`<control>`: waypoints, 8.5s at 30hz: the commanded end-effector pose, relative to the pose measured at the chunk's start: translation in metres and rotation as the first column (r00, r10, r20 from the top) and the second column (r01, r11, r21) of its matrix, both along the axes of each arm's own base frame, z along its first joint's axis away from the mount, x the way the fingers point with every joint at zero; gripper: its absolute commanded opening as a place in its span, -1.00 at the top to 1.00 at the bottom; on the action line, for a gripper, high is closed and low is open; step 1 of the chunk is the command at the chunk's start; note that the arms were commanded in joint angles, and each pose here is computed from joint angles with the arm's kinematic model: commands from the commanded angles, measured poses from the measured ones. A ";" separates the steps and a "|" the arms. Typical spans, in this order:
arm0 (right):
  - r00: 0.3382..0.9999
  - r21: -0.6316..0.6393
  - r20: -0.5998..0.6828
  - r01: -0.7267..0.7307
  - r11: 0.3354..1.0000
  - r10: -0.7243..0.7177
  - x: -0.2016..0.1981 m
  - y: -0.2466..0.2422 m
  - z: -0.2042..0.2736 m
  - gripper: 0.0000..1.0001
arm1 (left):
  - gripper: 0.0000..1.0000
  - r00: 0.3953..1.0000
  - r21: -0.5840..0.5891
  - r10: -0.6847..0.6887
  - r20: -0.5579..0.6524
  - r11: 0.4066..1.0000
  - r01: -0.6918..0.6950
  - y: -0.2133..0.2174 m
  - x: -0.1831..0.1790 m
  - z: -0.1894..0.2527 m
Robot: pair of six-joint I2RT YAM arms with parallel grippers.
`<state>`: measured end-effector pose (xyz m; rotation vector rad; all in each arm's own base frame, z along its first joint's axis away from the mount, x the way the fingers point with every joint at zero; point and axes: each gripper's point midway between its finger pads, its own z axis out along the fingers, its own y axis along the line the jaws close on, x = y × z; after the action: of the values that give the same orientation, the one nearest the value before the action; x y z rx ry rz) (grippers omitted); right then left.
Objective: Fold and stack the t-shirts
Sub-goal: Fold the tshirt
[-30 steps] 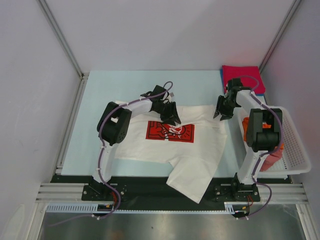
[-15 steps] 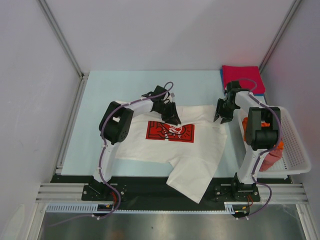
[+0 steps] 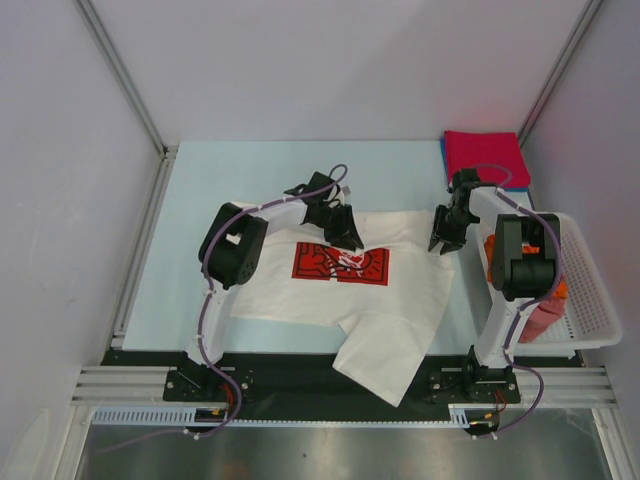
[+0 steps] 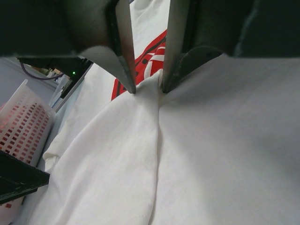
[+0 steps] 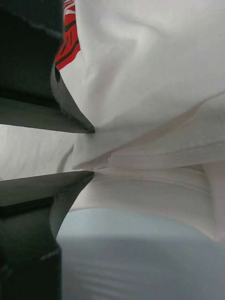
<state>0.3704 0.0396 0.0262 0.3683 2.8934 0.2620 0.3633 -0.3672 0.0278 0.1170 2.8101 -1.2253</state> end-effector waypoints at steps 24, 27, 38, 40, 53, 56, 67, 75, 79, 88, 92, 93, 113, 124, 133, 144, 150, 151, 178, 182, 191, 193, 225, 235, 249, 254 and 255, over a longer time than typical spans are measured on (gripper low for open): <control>0.999 -0.220 0.034 0.044 0.974 -0.037 0.003 -0.044 0.019 1.00 | 0.99 0.991 0.075 -0.114 -0.068 0.990 0.119 0.012 -0.023 -0.003; 0.998 -0.269 0.064 0.043 0.962 -0.026 0.006 -0.044 0.026 1.00 | 0.94 0.991 0.082 -0.120 -0.068 0.989 0.125 0.011 -0.025 -0.006; 0.998 -0.310 0.049 0.042 0.950 -0.029 0.000 -0.046 0.027 0.81 | 0.48 0.992 0.142 -0.123 -0.018 0.982 0.124 0.025 -0.020 0.000; 0.998 -0.318 0.052 0.052 0.947 -0.037 0.001 -0.048 0.032 0.79 | 0.23 0.994 0.144 -0.103 0.029 0.985 0.098 0.033 -0.011 0.019; 0.975 -0.217 0.213 0.110 0.970 -0.063 0.064 -0.022 0.061 -0.29 | 0.03 0.964 0.138 0.182 0.196 0.968 -0.211 0.168 0.060 0.086; 0.968 -0.185 0.232 0.140 0.973 -0.096 0.077 -0.017 0.061 -0.30 | -0.01 0.947 0.157 0.264 0.186 0.943 -0.294 0.210 0.070 0.078; 0.952 -0.086 0.209 0.244 0.966 -0.222 0.096 -0.022 0.044 -0.29 | -0.15 0.852 0.247 0.494 0.175 0.816 -0.523 0.333 0.069 0.061; 0.954 -0.064 0.194 0.245 0.968 -0.228 0.101 -0.020 0.033 0.20 | 0.16 0.843 0.250 0.486 0.230 0.808 -0.534 0.350 0.088 0.054; 0.955 -0.060 0.202 0.235 0.970 -0.218 0.106 -0.019 0.028 0.22 | 0.07 0.833 0.277 0.488 0.260 0.789 -0.548 0.360 0.106 0.047; 0.955 -0.041 0.198 0.233 0.972 -0.221 0.109 -0.027 0.023 0.24 | -0.02 0.815 0.265 0.499 0.294 0.777 -0.571 0.366 0.146 0.033; 0.956 -0.038 0.201 0.227 0.973 -0.215 0.110 -0.027 0.022 0.25 | 0.00 0.805 0.209 0.506 0.310 0.790 -0.577 0.362 0.163 0.031; 0.956 -0.037 0.199 0.226 0.973 -0.214 0.110 -0.027 0.022 0.25 | 0.01 0.798 0.198 0.507 0.324 0.789 -0.582 0.361 0.169 0.032; 0.953 0.011 0.189 0.239 0.971 -0.237 0.114 -0.020 0.015 0.13 | 0.62 0.817 0.129 0.521 0.247 0.818 -0.561 0.336 0.171 0.021; 0.934 -0.067 0.211 0.307 0.949 -0.287 0.124 -0.047 0.005 1.00 | 1.00 0.778 0.156 0.563 0.280 0.773 -0.615 0.356 0.179 0.030; 0.893 -0.160 0.296 0.397 0.904 -0.340 0.120 -0.073 0.019 1.00 | 0.99 0.732 0.190 0.603 0.319 0.715 -0.672 0.389 0.183 0.038; 0.901 -0.174 0.285 0.385 0.907 -0.328 0.136 -0.069 0.009 1.00 | 0.82 0.734 0.178 0.612 0.294 0.720 -0.671 0.391 0.194 0.032; 0.921 -0.195 0.257 0.345 0.918 -0.292 0.126 -0.066 0.014 0.75 | -0.10 0.725 0.313 0.604 0.329 0.655 -0.688 0.411 0.169 0.047; 0.924 -0.200 0.253 0.340 0.919 -0.287 0.123 -0.065 0.016 0.62 | -0.13 0.719 0.335 0.604 0.344 0.636 -0.695 0.415 0.163 0.053; 0.945 -0.176 0.280 0.223 0.959 -0.168 0.064 -0.046 0.093 -0.34 | 0.06 0.803 0.267 0.558 0.210 0.757 -0.596 0.345 0.098 0.027; 0.945 -0.157 0.279 0.222 0.962 -0.172 0.059 -0.043 0.098 -0.34 | 0.13 0.809 0.291 0.555 0.193 0.755 -0.587 0.338 0.092 0.019; 0.963 -0.114 0.265 0.081 0.990 -0.048 0.037 0.017 0.097 -0.32 | 0.06 0.810 0.361 0.542 0.226 0.725 -0.586 0.347 0.079 0.024; 0.968 -0.100 0.249 0.059 0.993 -0.033 0.027 0.028 0.091 -0.32 | 0.04 0.807 0.367 0.539 0.243 0.719 -0.591 0.349 0.079 0.029; 0.994 0.070 0.074 -0.083 0.994 0.078 -0.056 0.130 0.017 1.00 | 0.18 0.833 0.464 0.527 0.168 0.703 -0.539 0.353 0.059 -0.003; 0.999 0.034 0.020 -0.042 0.999 0.041 -0.065 0.125 -0.009 1.00 | 0.95 0.833 0.463 0.518 0.195 0.700 -0.544 0.356 0.072 0.000; 0.999 -0.013 -0.032 -0.017 1.000 0.016 -0.077 0.114 -0.036 1.00 | 0.99 0.818 0.467 0.498 0.289 0.672 -0.574 0.367 0.076 0.043; 0.999 -0.018 -0.034 -0.019 1.000 0.018 -0.079 0.113 -0.037 1.00 | 0.99 0.816 0.480 0.505 0.282 0.662 -0.576 0.372 0.074 0.040; 0.999 -0.018 -0.033 -0.020 1.000 0.020 -0.079 0.113 -0.037 1.00 | 0.99 0.814 0.484 0.506 0.285 0.657 -0.578 0.374 0.074 0.040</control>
<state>0.3009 0.1608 0.0144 0.3349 2.8983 0.3171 0.4236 -0.0059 0.0347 -0.6095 2.7570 -0.2980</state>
